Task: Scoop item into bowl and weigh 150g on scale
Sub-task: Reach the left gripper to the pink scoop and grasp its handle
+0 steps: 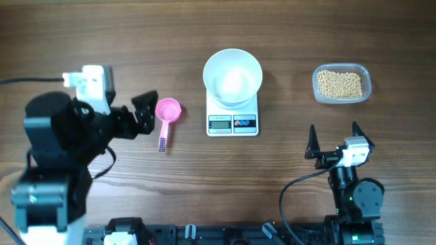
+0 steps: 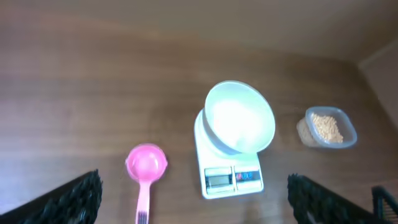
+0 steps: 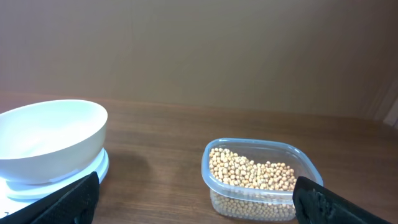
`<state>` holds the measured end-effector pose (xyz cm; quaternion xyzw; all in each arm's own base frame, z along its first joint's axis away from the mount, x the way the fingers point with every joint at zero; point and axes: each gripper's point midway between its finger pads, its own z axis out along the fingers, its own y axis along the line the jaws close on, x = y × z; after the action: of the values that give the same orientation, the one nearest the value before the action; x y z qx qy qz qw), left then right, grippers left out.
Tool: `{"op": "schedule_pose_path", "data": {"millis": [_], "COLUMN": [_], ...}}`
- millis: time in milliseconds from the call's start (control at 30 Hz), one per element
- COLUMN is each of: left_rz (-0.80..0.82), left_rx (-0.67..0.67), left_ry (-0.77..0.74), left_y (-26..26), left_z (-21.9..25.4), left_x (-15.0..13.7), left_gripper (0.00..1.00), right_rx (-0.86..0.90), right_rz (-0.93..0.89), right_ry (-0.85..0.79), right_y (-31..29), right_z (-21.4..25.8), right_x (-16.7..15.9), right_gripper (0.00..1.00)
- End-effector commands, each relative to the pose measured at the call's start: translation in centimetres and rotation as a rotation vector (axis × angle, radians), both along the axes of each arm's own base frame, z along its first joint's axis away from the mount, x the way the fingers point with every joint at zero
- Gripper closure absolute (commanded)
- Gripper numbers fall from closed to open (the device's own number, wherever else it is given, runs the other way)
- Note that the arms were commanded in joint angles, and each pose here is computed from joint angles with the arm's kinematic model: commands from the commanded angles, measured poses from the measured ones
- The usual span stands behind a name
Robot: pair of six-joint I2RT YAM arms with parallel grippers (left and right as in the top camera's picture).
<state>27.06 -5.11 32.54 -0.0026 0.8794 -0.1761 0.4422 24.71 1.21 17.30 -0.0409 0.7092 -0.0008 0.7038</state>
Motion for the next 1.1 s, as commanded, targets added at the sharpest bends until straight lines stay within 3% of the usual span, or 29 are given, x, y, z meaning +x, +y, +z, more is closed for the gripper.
{"op": "schedule_pose_path", "data": {"millis": [0, 100, 200, 400, 667, 900, 1000, 1067], "left_rz": [0.104, 0.065, -0.023, 0.082, 0.100, 0.178, 0.218, 0.317], "left_rx": [0.012, -0.026, -0.107, -0.212, -0.200, -0.269, -0.198, -0.107], "left_ry": [0.174, 0.238, 0.272, 0.269, 0.298, 0.527, 0.574, 0.681], "left_y": [2.2, 1.5, -0.3, 0.2, 0.5, 0.4, 1.6, 3.4], "left_z": [0.9, 0.3, -0.2, 0.6, -0.2, -5.3, -6.5, -8.1], "left_x": [2.0, 4.4, 5.1, 6.1, 6.2, 7.4, 6.5, 4.1], "left_gripper": [0.00, 0.00, 0.00, 0.00, 0.00, 0.00, 0.00, 0.00], "right_rx": [-0.018, -0.018, -0.018, -0.018, -0.017, -0.018, -0.018, -0.018], "right_rz": [0.015, 0.015, 0.014, 0.015, 0.014, 0.015, 0.015, 0.015], "right_ry": [-0.009, -0.009, -0.009, -0.009, -0.009, -0.009, -0.009, -0.009], "right_y": [0.3, 0.3, 0.3, 0.3, 0.3, 0.3, 0.3, 0.3], "right_z": [0.1, 0.1, 0.1, 0.1, 0.1, 0.1, 0.1, 0.1], "right_x": [0.0, 0.0, 0.0, 0.0, 0.0, 0.0, 0.0, 0.0], "right_gripper": [0.00, 0.00, 0.00, 0.00, 0.00, 0.00, 0.00, 0.00]}}
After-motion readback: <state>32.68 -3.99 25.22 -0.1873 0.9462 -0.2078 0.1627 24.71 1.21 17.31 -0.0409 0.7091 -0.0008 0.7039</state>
